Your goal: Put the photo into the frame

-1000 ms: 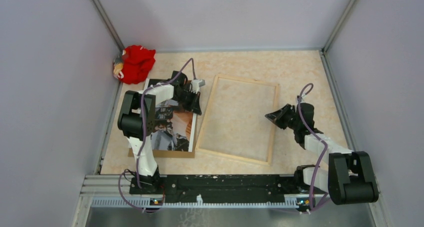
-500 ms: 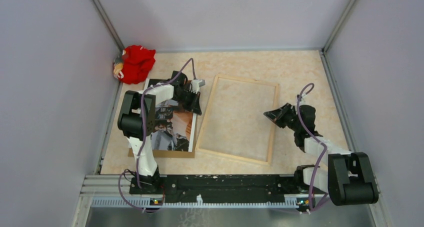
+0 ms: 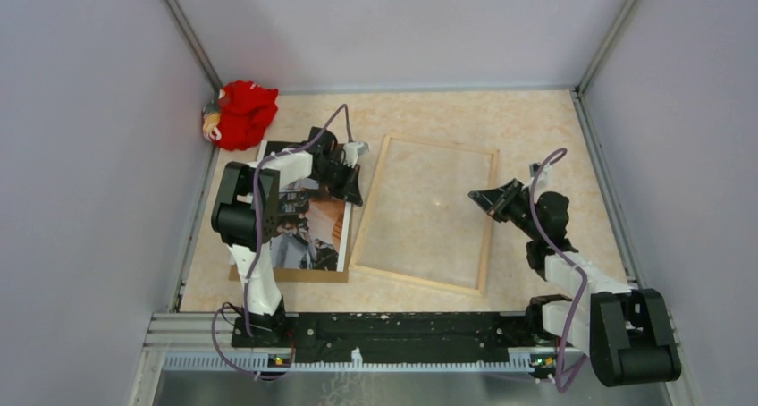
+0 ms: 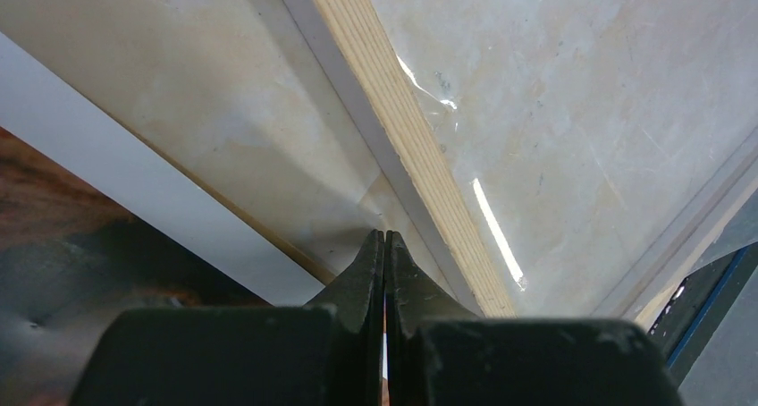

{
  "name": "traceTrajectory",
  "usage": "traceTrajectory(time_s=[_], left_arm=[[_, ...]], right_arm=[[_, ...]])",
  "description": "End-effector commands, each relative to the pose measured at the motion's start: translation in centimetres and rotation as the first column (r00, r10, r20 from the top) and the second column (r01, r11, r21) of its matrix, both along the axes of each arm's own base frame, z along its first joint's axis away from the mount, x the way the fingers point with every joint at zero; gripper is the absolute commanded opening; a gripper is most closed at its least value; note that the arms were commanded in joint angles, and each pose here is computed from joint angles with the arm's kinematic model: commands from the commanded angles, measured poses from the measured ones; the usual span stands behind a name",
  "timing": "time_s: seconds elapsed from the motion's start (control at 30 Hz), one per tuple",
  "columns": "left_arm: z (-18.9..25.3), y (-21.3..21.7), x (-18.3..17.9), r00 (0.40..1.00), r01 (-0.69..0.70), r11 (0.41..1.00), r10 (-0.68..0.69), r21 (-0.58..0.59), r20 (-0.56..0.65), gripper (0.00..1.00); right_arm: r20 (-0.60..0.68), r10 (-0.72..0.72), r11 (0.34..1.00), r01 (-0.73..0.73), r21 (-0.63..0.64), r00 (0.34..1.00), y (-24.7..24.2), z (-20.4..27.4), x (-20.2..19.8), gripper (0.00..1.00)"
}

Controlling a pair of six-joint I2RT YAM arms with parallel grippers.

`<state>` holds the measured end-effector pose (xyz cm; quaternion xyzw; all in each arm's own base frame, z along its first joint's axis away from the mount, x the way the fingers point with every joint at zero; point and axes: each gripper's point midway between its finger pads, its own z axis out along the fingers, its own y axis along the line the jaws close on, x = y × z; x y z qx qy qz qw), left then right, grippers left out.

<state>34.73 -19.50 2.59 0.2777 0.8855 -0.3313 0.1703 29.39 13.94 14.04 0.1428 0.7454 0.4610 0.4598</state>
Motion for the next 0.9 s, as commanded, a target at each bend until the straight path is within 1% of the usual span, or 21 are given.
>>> traceTrajectory(time_s=[0.0,0.2,0.53,0.87], left_arm=[[-0.9,-0.3,0.0,1.000,0.003,1.000,-0.003,0.004,-0.012,0.00],[-1.0,-0.4,-0.2,1.000,0.007,1.000,-0.007,0.003,-0.016,0.00],[-1.3,-1.1,-0.6,1.000,0.023,1.000,-0.023,0.005,-0.020,0.00],[-1.0,-1.2,-0.5,1.000,0.026,1.000,-0.025,0.007,-0.014,0.00]], right_arm=[[0.072,0.001,1.000,-0.001,0.000,0.997,0.2,1.2,0.5,0.00],[0.029,-0.044,0.999,0.043,0.020,0.999,-0.3,0.0,0.7,0.00],[-0.020,-0.112,0.994,0.112,0.013,0.994,-1.2,-1.1,1.0,0.00],[-0.095,-0.118,0.993,0.119,-0.002,0.988,-1.3,-2.9,1.0,0.00]])
